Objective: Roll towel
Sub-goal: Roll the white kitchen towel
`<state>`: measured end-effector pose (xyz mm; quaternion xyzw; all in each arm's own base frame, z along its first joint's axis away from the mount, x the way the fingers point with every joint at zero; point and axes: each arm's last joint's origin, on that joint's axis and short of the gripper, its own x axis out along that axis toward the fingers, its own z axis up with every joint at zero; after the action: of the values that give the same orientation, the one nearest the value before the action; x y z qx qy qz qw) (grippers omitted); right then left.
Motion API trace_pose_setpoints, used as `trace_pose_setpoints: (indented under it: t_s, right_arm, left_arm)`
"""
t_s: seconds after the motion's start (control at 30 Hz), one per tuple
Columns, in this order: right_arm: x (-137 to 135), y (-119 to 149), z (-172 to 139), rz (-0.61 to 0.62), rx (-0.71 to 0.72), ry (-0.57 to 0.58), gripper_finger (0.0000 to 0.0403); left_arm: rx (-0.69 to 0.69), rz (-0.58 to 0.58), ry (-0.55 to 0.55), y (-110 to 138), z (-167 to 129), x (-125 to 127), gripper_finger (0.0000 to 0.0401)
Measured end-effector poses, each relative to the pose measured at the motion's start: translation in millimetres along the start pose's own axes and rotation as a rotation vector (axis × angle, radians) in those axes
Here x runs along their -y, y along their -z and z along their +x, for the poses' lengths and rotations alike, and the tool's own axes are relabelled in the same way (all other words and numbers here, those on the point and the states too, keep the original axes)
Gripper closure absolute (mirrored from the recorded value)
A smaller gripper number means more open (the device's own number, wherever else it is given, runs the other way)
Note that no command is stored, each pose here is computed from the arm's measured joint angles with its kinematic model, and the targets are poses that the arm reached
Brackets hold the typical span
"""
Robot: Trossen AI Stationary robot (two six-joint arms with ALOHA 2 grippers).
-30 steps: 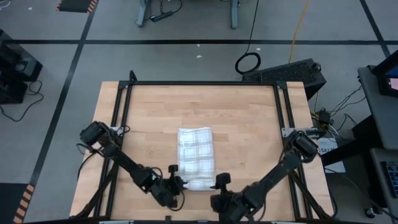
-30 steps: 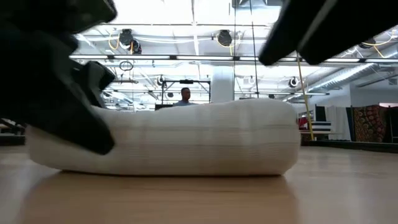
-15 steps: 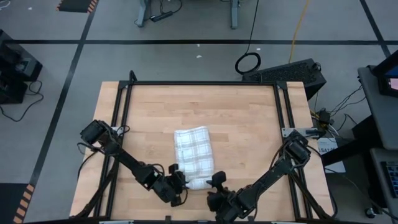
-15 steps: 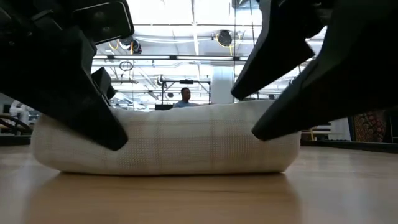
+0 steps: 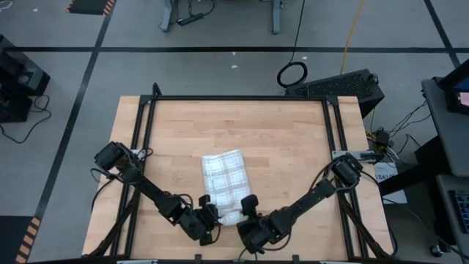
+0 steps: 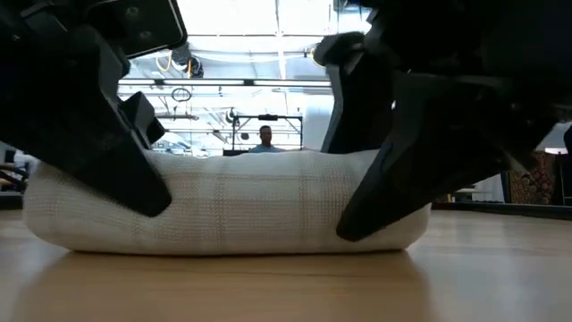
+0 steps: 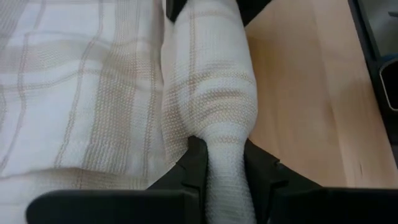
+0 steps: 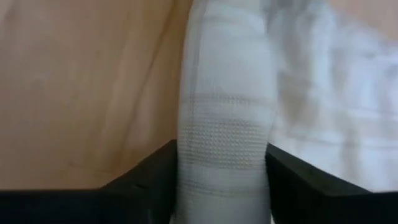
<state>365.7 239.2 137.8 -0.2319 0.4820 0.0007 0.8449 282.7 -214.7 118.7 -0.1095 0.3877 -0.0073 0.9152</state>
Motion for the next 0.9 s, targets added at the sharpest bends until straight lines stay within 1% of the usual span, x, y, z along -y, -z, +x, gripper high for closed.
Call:
trace_pose_setpoints:
  t_s: [0.17,0.3,0.4,0.47,0.53,0.63,0.77,0.83,0.9]
  right_arm:
    - [8.6,-2.2,5.2,0.044,-0.027,-0.137,0.0272]
    - [16.3,-4.2,8.4,0.129,-0.049,-0.224,0.0329]
    - [20.2,-5.5,10.1,0.193,-0.063,-0.28,0.0357]
    - [21.8,-6.7,11.2,0.217,-0.062,-0.313,0.0362]
    - [23.3,-7.9,12.2,0.23,-0.06,-0.343,0.0359]
    - [27.4,-9.4,15.1,0.27,-0.064,-0.386,0.0348]
    - [37.2,-11.1,20.7,0.349,-0.08,-0.453,0.0348]
    - [40.1,-11.9,22.4,0.374,-0.082,-0.472,0.035]
    - [40.8,-12.1,23.1,0.389,-0.081,-0.474,0.035]
  left_arm:
    - [-0.017,0.003,0.003,3.0,-0.3,-1.3,0.0338]
    - [-0.025,0.005,0.011,3.3,-0.4,-1.3,0.0338]
    - [-0.013,0.02,-0.007,4.4,-1.0,-0.8,0.0334]
    - [0.0,0.052,-0.021,6.9,-2.3,1.5,0.0323]
    - [0.004,0.084,-0.024,9.6,-3.8,4.1,0.03]
    - [0.001,0.109,-0.023,14.0,-8.9,9.2,0.0249]
    - [0.037,0.136,-0.037,19.3,-18.6,17.7,0.0185]
    - [0.067,0.166,-0.047,22.2,-25.8,23.3,0.0166]
    - [0.12,0.212,-0.075,25.1,-33.2,29.5,0.0156]
